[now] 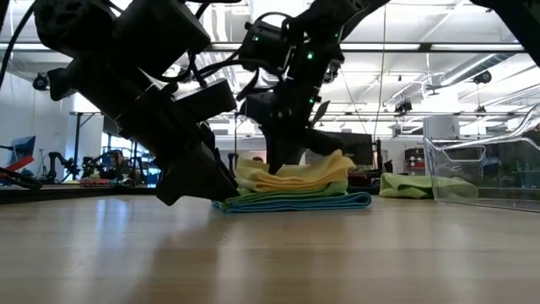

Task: Fold microfiber towels
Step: Stack the yellow towel on top of the green towel

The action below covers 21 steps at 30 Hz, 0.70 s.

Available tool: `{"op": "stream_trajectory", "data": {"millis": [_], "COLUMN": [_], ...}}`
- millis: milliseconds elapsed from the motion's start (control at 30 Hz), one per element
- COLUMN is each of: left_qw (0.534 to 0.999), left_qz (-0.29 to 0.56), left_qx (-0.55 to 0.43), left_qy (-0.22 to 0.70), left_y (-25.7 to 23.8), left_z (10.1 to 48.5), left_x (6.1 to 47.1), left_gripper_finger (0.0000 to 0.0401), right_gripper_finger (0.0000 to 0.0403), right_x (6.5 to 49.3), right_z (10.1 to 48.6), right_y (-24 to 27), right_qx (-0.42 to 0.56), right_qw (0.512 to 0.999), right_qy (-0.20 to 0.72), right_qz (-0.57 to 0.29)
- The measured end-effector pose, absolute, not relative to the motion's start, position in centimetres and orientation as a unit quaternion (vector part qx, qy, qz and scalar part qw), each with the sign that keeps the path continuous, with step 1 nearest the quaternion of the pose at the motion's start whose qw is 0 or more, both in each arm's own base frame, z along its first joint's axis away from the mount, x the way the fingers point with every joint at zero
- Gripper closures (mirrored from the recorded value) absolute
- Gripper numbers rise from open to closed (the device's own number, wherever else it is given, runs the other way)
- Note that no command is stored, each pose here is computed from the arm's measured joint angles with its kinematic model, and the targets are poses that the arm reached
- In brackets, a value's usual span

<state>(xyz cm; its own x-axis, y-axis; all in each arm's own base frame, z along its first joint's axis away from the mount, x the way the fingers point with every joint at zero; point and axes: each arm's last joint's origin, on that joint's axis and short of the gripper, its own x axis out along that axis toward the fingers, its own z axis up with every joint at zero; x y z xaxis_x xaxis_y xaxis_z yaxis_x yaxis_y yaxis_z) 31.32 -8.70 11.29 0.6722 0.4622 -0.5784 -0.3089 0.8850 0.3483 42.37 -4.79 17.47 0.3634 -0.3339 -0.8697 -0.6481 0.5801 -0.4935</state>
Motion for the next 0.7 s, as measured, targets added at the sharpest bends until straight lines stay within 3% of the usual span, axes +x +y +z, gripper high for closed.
{"op": "stream_trajectory", "data": {"millis": [300, 467, 700], "left_qw": [0.908, 0.908, 0.908], "left_qz": [0.212, 0.213, 0.213], "left_qx": [0.111, 0.111, 0.111], "left_qy": [0.345, 0.344, 0.344], "left_y": [-8.7, -8.7, -8.7], "left_z": [11.3, 11.3, 11.3], "left_x": [31.3, 31.3, 31.3], "left_gripper_finger": [0.0230, 0.0230, 0.0230], "right_gripper_finger": [0.0388, 0.0354, 0.0311], "right_x": [42.5, 42.8, 42.5], "right_z": [16.7, 16.7, 17.7], "right_y": [-5.1, -4.4, -4.4], "right_qx": [-0.405, -0.383, -0.389], "right_qw": [0.718, 0.743, 0.738], "right_qy": [0.554, 0.524, 0.534], "right_qz": [0.119, 0.161, 0.140]}}
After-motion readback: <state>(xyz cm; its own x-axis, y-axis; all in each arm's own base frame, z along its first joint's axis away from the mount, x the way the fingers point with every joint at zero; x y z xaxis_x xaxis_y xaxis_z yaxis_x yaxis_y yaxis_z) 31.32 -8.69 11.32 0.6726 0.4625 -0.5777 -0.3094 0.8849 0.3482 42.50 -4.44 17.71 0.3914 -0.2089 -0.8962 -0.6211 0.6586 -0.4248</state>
